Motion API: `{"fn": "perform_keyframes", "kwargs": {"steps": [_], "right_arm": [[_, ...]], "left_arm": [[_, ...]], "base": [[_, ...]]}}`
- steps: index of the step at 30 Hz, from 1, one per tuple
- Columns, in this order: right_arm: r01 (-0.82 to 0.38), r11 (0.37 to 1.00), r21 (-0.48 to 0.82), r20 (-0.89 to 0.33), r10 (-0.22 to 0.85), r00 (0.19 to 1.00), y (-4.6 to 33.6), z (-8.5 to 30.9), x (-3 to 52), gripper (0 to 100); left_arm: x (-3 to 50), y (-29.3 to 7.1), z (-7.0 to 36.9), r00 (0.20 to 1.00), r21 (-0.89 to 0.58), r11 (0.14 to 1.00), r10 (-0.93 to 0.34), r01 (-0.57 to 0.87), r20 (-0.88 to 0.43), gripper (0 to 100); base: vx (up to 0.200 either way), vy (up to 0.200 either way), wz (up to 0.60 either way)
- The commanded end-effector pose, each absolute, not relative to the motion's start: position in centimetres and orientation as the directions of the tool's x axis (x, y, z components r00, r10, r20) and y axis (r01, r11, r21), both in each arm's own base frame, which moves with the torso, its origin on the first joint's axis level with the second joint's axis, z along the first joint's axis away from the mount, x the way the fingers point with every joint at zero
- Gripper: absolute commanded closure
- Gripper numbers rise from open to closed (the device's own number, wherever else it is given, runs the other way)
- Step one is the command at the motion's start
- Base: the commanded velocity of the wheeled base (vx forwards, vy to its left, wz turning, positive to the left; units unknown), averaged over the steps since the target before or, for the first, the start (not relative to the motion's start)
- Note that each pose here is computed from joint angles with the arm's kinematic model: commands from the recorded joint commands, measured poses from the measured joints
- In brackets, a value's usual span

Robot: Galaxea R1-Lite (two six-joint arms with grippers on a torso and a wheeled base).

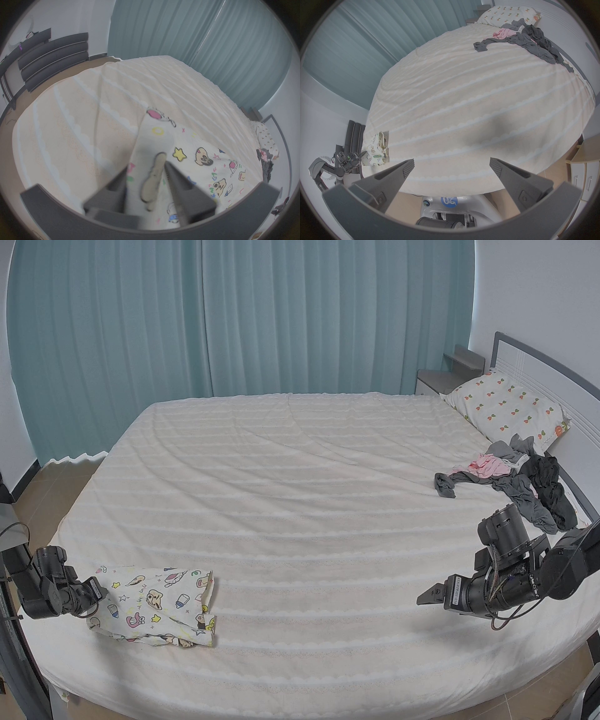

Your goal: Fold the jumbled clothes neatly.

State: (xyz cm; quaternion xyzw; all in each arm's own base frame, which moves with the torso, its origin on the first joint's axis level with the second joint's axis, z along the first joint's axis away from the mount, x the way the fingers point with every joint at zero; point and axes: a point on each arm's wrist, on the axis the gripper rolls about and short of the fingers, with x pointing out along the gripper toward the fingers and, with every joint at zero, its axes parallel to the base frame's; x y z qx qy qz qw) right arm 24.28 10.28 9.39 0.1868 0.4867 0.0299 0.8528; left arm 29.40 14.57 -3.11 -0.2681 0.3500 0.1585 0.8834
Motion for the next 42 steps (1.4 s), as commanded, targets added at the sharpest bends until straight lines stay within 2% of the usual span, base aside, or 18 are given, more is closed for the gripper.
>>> {"fn": "perform_keyframes", "kwargs": {"steps": [1,2,7,10,13,14,18,22,24,25,26,28,30,34,36,37,39,42], "right_arm": [[0.092,0.917,0.387,-0.756,0.259,0.601,9.8,11.8,22.6,0],[0.090,0.917,0.389,-0.752,0.260,0.606,9.8,11.9,22.5,0],[0.106,0.917,0.385,-0.598,0.160,0.786,8.4,13.8,20.1,0],[0.133,0.918,0.374,-0.504,0.081,0.860,7.4,14.2,18.3,0],[0.116,0.913,0.390,-0.398,0.053,0.916,6.6,15.0,16.6,0],[0.095,0.918,0.385,-0.331,0.042,0.943,5.8,15.4,15.0,0],[0.050,0.923,0.383,-0.215,0.036,0.976,3.5,15.0,10.0,0],[0.043,0.934,0.354,-0.082,-0.015,0.997,1.5,14.4,6.0,0],[0.129,0.944,0.304,-0.054,-0.118,0.991,0.6,14.0,4.9,0],[0.136,0.945,0.298,-0.054,-0.126,0.991,0.6,13.9,4.8,0],[0.214,0.951,0.225,-0.029,-0.213,0.977,-0.1,13.3,3.7,0],[0.239,0.955,0.174,0.038,-0.249,0.968,-0.5,13.1,2.5,0],[0.235,0.960,0.150,0.074,-0.248,0.966,-0.6,12.9,1.7,0],[0.296,0.954,0.052,0.114,-0.301,0.947,-0.7,11.7,-0.7,0],[0.283,0.959,0.008,0.109,-0.283,0.953,-0.4,11.4,-1.7,0],[0.283,0.959,0.008,0.109,-0.283,0.953,-0.4,11.4,-1.7,0],[0.231,0.973,-0.019,0.054,-0.229,0.972,-0.2,11.1,-2.3,0],[0.197,0.980,-0.009,0.040,-0.197,0.980,-0.1,10.6,-2.1,0]], "left_arm": [[29.6,15.1,-2.3,0.733,-0.407,0.768,0.116,-0.494,-0.670,0],[29.6,15.1,-2.2,0.735,-0.409,0.767,0.117,-0.494,-0.668,0],[28.2,17.7,1.9,0.814,-0.503,0.683,0.242,-0.529,-0.528,0],[26.2,18.7,5.0,0.854,-0.529,0.685,0.294,-0.502,-0.430,0],[24.0,18.2,8.3,0.904,-0.578,0.699,0.270,-0.421,-0.333,0],[22.3,16.9,10.8,0.939,-0.605,0.721,0.222,-0.339,-0.262,0],[16.7,12.9,15.1,0.994,-0.600,0.796,0.023,-0.082,-0.105,0],[11.9,8.2,17.8,0.978,-0.521,0.834,-0.209,0.184,0.011,0],[9.9,6.1,18.7,0.948,-0.482,0.826,-0.316,0.293,0.035,0],[9.8,6.0,18.7,0.945,-0.481,0.823,-0.326,0.302,0.035,0],[8.4,4.2,19.2,0.883,-0.486,0.765,-0.468,0.422,0.030,0],[7.0,2.6,19.9,0.816,-0.503,0.696,-0.578,0.512,0.029,0],[6.0,1.7,20.2,0.775,-0.523,0.651,-0.632,0.550,0.028,0],[3.6,-0.6,20.2,0.626,-0.539,0.515,-0.780,0.667,0.028,0],[3.3,-1.0,20.1,0.559,-0.549,0.455,-0.829,0.701,0.028,0],[3.3,-1.0,20.1,0.559,-0.549,0.455,-0.829,0.701,0.028,0],[2.5,-1.6,19.9,0.465,-0.572,0.366,-0.885,0.734,0.031,0],[1.4,-2.0,19.6,0.379,-0.582,0.289,-0.924,0.760,0.037,0]], "base": [[0.000,0.000,0.00],[0.000,0.000,0.00],[0.000,0.000,0.00],[0.000,0.000,0.00],[0.000,0.000,0.00],[0.000,0.000,0.00],[0.000,0.000,0.00],[0.000,0.000,0.00],[0.000,0.000,0.00],[0.000,0.000,0.00],[0.000,0.000,0.00],[0.000,0.000,0.00],[0.000,0.000,0.00],[0.000,0.000,0.00],[0.000,0.000,0.00],[0.000,0.000,0.00],[0.000,0.000,0.00],[0.000,0.000,0.00]]}}
